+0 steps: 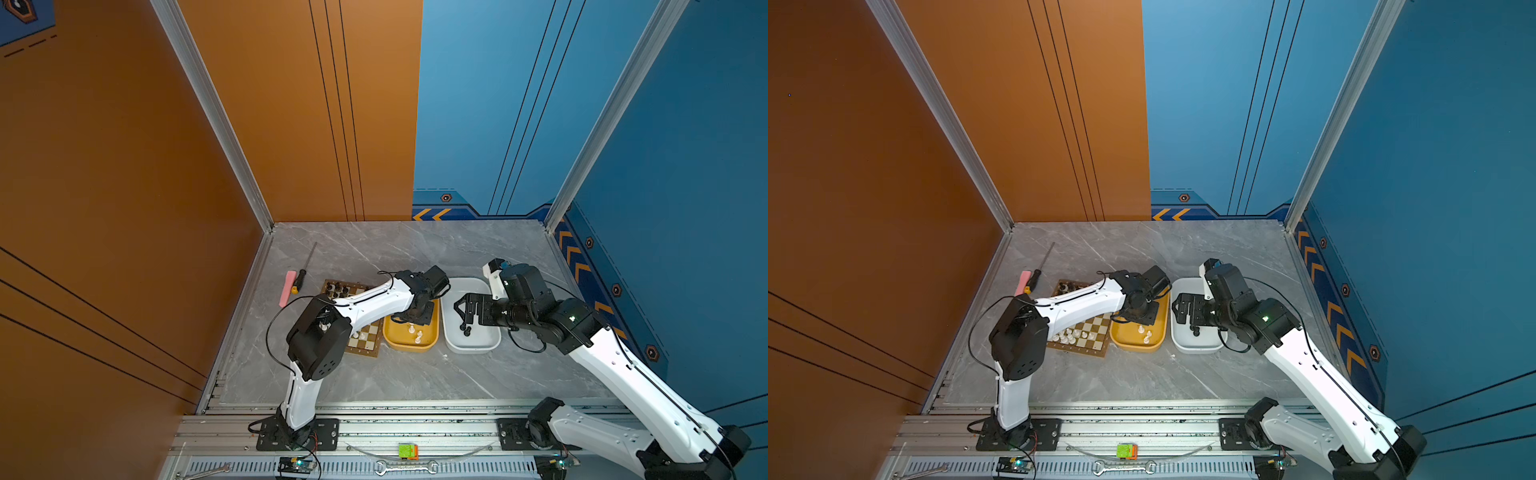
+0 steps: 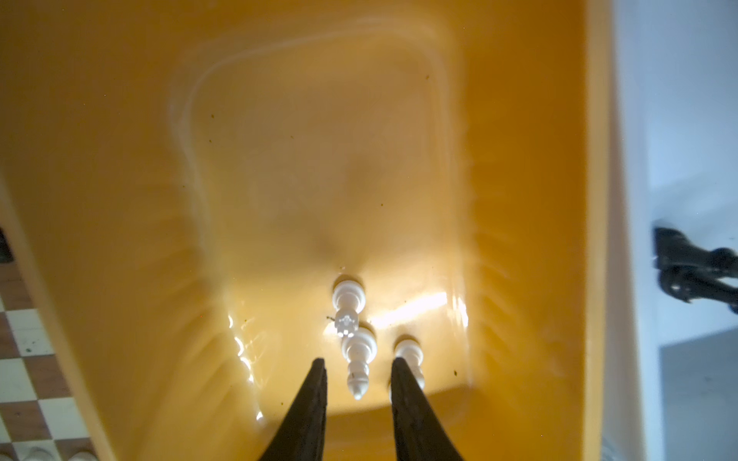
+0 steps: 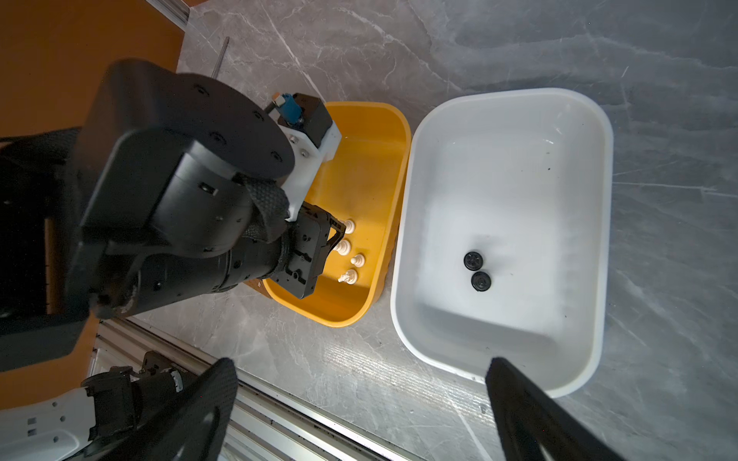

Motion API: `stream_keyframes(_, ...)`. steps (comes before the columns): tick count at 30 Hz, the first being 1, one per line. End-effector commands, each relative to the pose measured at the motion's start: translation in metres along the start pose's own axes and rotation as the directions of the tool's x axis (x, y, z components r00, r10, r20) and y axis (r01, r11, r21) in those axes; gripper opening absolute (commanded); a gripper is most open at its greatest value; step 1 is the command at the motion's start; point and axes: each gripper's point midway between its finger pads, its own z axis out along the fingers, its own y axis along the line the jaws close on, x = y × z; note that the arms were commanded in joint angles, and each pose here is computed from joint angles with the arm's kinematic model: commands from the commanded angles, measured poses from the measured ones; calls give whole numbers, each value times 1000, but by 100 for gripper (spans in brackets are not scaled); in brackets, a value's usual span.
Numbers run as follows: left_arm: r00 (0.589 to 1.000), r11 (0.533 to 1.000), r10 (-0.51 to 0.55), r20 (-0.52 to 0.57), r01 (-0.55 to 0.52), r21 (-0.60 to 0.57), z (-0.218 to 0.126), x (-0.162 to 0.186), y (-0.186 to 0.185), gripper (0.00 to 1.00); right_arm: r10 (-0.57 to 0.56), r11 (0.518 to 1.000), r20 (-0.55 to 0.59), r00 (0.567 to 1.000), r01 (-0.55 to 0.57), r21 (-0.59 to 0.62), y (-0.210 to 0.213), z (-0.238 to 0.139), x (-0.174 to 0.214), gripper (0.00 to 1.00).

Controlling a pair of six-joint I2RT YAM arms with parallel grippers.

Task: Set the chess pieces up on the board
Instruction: 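Move the left gripper back over the yellow tray toward another white piece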

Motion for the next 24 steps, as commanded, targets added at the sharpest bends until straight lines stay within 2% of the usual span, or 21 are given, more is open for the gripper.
stream_keyframes(1, 999, 1000, -4, -44, 3, -3, -2, 18, 1, 29, -12, 1000, -45, 999, 12, 2, -5, 2, 10, 100)
stream_keyframes(24, 995, 998, 31, -92, -35, -51, 20, 35, 1, 23, -3, 1000, -28, 1000, 3, -10, -5, -11, 12, 100)
